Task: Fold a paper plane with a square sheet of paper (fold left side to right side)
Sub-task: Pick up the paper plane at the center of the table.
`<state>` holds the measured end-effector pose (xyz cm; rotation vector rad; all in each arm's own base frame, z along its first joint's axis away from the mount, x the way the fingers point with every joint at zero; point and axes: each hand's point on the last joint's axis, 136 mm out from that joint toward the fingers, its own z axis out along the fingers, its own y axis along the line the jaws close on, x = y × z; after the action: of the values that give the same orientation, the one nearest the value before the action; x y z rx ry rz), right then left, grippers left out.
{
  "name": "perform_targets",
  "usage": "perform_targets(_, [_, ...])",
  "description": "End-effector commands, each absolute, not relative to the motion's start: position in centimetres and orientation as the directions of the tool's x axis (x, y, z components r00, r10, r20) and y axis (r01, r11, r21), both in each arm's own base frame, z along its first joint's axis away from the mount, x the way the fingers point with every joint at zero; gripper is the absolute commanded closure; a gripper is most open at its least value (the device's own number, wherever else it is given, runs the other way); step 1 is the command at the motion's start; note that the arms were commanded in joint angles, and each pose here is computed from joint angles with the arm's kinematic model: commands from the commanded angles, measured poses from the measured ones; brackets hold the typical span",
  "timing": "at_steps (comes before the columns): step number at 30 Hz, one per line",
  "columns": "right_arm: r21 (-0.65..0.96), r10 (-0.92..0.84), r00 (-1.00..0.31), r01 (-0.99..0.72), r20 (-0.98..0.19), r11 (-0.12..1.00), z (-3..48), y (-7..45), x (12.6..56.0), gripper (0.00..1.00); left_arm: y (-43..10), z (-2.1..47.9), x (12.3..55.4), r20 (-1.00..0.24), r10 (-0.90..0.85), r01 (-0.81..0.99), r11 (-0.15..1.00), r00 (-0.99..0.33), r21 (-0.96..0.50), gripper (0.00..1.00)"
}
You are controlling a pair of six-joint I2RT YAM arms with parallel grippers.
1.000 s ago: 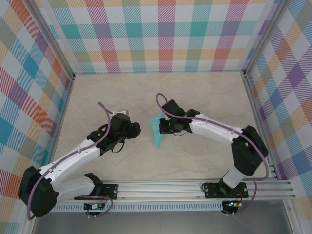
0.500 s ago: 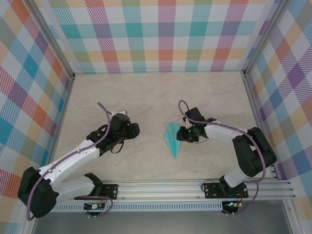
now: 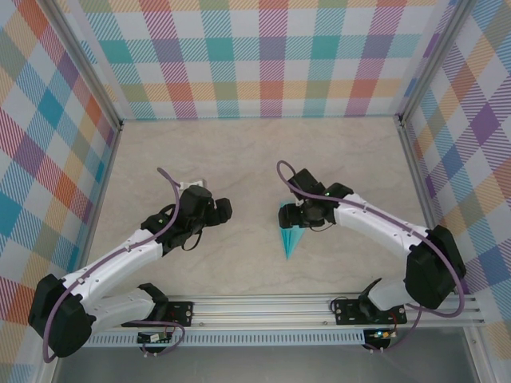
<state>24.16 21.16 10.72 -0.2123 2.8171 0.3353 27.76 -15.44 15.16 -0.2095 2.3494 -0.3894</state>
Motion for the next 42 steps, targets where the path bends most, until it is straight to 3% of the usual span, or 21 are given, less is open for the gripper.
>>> perform_targets(1, [0.184,-0.057,-0.976,-0.097,-0.21,0.978,7.9,20.4,22.7,0.28,-14.7,16.2,28.2,-0.666,-0.287,-0.062,0.938,-0.688,-0.34,0.03])
perform_targets(14, [0.196,-0.135,-0.977,-0.166,-0.164,0.966,5.8,23.7,22.2,0.27,-14.9,15.7,28.0,-0.657,-0.275,-0.05,0.939,-0.702,-0.34,0.0])
perform_targets(28, [0.113,-0.134,-0.981,-0.15,-0.139,0.982,4.1,22.8,22.3,0.64,-14.9,15.8,27.8,-0.657,-0.269,-0.046,0.941,-0.704,-0.335,0.0])
perform_targets(35, [0.129,-0.13,-0.983,-0.146,-0.13,0.981,2.9,23.6,22.7,0.67,-14.8,15.7,27.8,-0.656,-0.268,-0.047,0.941,-0.706,-0.335,0.0])
perform_targets(42, [0.078,-0.123,-0.984,-0.134,-0.131,0.988,2.1,23.3,23.5,0.8,-14.6,16.1,27.6,-0.663,-0.264,-0.043,0.943,-0.701,-0.33,0.0])
